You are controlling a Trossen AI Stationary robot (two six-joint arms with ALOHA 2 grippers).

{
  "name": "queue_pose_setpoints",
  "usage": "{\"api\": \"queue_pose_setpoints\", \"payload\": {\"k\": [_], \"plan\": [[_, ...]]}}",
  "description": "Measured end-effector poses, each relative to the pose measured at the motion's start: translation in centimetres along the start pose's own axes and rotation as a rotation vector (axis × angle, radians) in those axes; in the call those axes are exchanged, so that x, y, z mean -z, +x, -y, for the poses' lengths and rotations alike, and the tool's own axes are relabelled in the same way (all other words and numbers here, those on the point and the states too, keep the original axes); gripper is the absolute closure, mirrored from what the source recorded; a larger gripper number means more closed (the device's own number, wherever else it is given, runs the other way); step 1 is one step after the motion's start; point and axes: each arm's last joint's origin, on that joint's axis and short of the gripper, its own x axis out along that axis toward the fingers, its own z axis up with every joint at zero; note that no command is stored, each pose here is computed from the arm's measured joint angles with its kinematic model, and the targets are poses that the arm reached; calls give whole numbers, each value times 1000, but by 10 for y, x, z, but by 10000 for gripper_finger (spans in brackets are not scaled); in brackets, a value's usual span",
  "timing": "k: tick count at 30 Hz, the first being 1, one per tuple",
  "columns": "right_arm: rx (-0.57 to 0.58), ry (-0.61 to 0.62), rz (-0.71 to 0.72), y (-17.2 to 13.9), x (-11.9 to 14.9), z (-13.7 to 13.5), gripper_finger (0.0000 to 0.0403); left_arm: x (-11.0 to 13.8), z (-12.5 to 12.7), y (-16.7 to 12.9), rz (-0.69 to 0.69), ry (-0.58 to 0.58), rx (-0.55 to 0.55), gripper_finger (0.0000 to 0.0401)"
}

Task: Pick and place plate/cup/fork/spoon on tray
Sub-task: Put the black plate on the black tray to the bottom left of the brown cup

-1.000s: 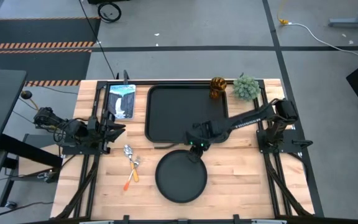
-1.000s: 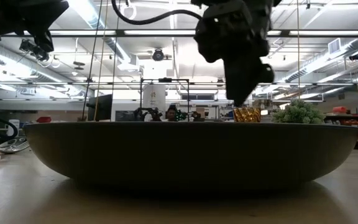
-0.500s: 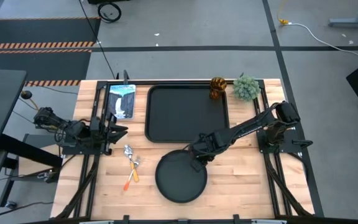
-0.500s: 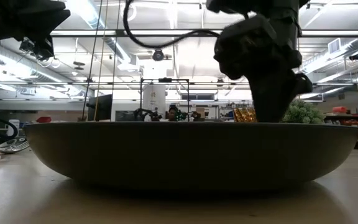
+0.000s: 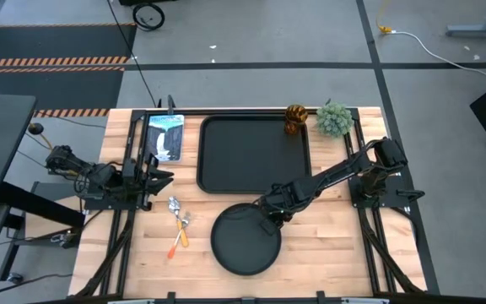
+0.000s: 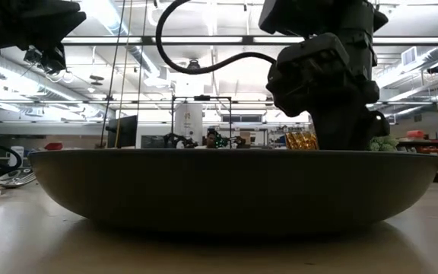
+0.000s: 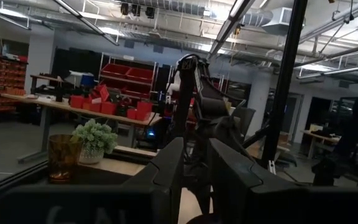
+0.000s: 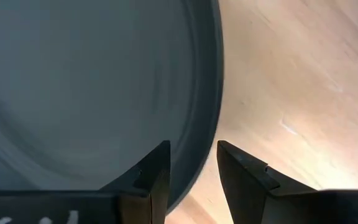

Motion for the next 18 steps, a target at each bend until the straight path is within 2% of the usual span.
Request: {"api": "queue_pose_setpoints", "payload": {"k": [5, 15, 18], "plan": [[-3, -23, 2, 0, 0, 0, 287, 0, 0, 0, 1, 0, 0, 321], [-12, -36, -12, -1, -7, 4, 381, 0, 0, 0, 0, 0, 0, 321], [-24, -60, -45, -1, -8, 6, 393, 0, 0, 0, -2, 2, 0, 321]]}}
